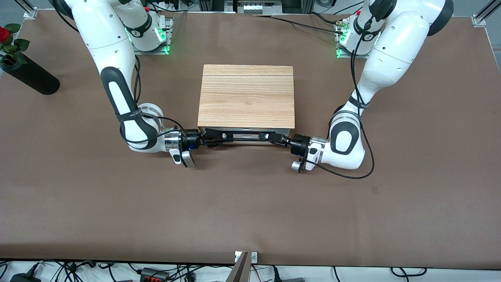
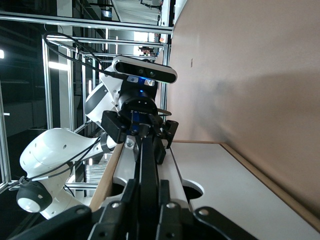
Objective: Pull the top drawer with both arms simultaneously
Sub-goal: 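Pull the handle outward with both grippers to slide the drawer open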
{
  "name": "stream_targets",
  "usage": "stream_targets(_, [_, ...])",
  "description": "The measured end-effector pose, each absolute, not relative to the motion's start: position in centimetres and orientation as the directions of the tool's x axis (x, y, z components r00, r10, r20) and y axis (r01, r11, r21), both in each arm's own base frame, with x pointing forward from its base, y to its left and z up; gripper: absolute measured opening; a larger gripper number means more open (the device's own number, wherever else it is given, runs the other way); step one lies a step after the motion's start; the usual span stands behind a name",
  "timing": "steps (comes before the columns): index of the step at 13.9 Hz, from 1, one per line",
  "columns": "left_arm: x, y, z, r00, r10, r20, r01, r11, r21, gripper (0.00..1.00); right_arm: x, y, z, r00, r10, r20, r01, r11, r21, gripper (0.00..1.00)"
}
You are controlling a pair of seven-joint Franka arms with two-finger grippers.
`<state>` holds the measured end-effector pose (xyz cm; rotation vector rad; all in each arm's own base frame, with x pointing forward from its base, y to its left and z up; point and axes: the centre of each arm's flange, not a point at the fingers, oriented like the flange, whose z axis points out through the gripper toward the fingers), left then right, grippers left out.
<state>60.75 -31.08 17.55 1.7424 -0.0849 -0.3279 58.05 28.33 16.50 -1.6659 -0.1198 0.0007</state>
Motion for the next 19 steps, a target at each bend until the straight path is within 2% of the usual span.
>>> stream_targets(4, [60.8,-31.1,17.6,0.96,-0.239,-0.148,0.101,-0.195,0.976,0.23,58.0,28.3,16.5,0.994,0.078,0.082,0.089,-0.091,-0.992,0.19])
stream_targets(13, [61.2,-31.1,17.6,0.964,-0.223,-0.143,0.101,-0.19,0.977,0.22,58.3,28.2,16.6,0.994,0.067,0.086,0.092,-0.096,-0.991,0.19])
stream_targets(19, [63.4,-30.6,17.8,0.976,-0.177,-0.125,0.092,-0.184,0.979,0.22,61.2,28.6,17.0,0.993,0.044,0.11,0.114,-0.11,-0.987,0.19])
